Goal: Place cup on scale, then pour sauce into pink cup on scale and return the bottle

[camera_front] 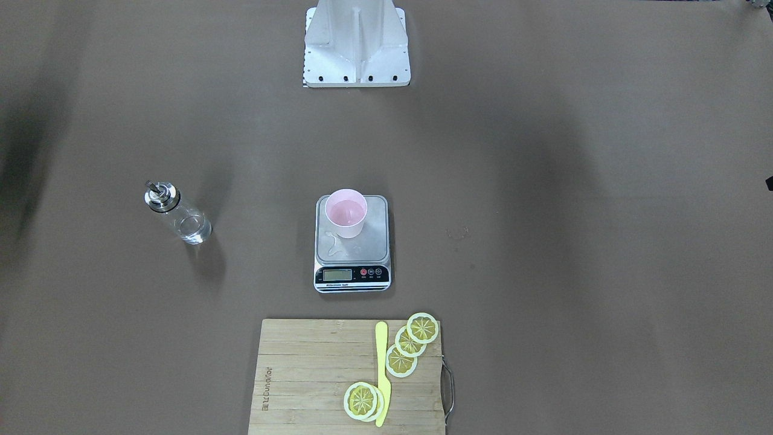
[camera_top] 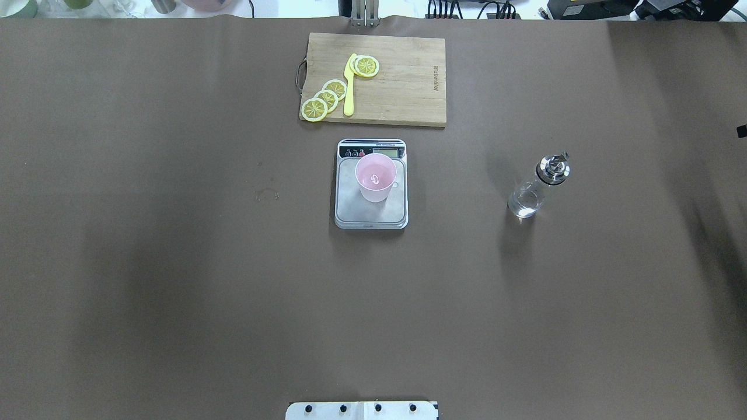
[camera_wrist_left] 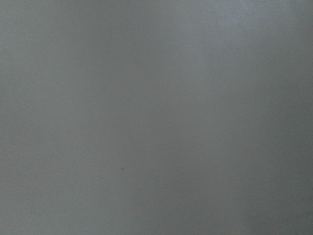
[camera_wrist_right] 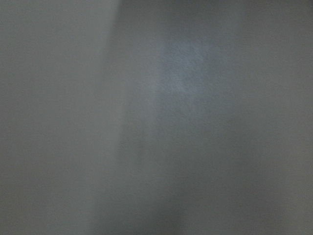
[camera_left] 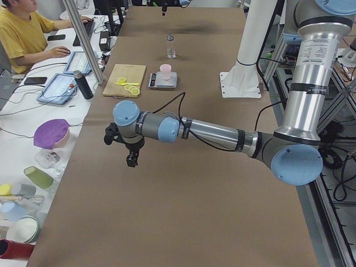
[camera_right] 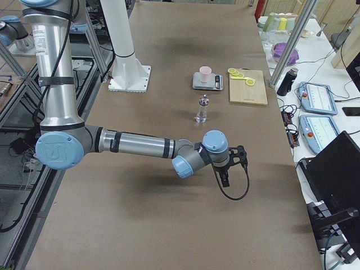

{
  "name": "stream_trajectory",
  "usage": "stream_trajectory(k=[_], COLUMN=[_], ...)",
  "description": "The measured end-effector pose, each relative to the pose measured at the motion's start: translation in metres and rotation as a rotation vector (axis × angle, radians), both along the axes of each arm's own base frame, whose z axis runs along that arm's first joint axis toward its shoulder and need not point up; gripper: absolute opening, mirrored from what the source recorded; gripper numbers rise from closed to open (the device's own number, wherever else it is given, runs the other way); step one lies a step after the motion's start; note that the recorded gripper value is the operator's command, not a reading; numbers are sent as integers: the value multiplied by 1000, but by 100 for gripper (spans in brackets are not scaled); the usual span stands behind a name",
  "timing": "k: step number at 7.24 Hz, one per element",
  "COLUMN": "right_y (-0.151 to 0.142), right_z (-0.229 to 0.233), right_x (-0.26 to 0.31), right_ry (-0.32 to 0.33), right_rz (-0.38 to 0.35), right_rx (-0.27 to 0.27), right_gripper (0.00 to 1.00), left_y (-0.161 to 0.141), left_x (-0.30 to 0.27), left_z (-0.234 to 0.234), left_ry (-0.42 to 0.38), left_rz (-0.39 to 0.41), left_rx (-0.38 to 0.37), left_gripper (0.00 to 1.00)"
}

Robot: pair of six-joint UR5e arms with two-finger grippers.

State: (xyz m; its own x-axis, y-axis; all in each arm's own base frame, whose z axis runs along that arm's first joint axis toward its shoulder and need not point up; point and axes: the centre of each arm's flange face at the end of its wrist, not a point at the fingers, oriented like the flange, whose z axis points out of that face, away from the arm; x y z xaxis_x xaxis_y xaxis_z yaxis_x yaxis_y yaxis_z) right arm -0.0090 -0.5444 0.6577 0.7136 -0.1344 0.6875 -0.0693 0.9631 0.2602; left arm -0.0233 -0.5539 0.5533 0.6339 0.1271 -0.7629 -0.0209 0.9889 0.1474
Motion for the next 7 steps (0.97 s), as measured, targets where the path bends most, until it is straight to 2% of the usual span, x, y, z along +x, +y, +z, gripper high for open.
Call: stream_trajectory(k=[2, 5, 7], right_y=[-8, -32, -37], right_z=[5, -10, -16], right_x=[28, 29, 29], right_ry=[58, 96, 109], right_rz=[-26, -30, -32], right_rx=[-99, -226, -233], right_gripper=[100, 100, 100], left_y=[4, 8, 13], left_x=[-17, -20, -20], left_z=[23, 35, 40], left_ry=[-1, 3, 9], left_rz=[-31, -37, -36], left_rx=[-57, -80, -84], left_gripper=[98, 98, 98])
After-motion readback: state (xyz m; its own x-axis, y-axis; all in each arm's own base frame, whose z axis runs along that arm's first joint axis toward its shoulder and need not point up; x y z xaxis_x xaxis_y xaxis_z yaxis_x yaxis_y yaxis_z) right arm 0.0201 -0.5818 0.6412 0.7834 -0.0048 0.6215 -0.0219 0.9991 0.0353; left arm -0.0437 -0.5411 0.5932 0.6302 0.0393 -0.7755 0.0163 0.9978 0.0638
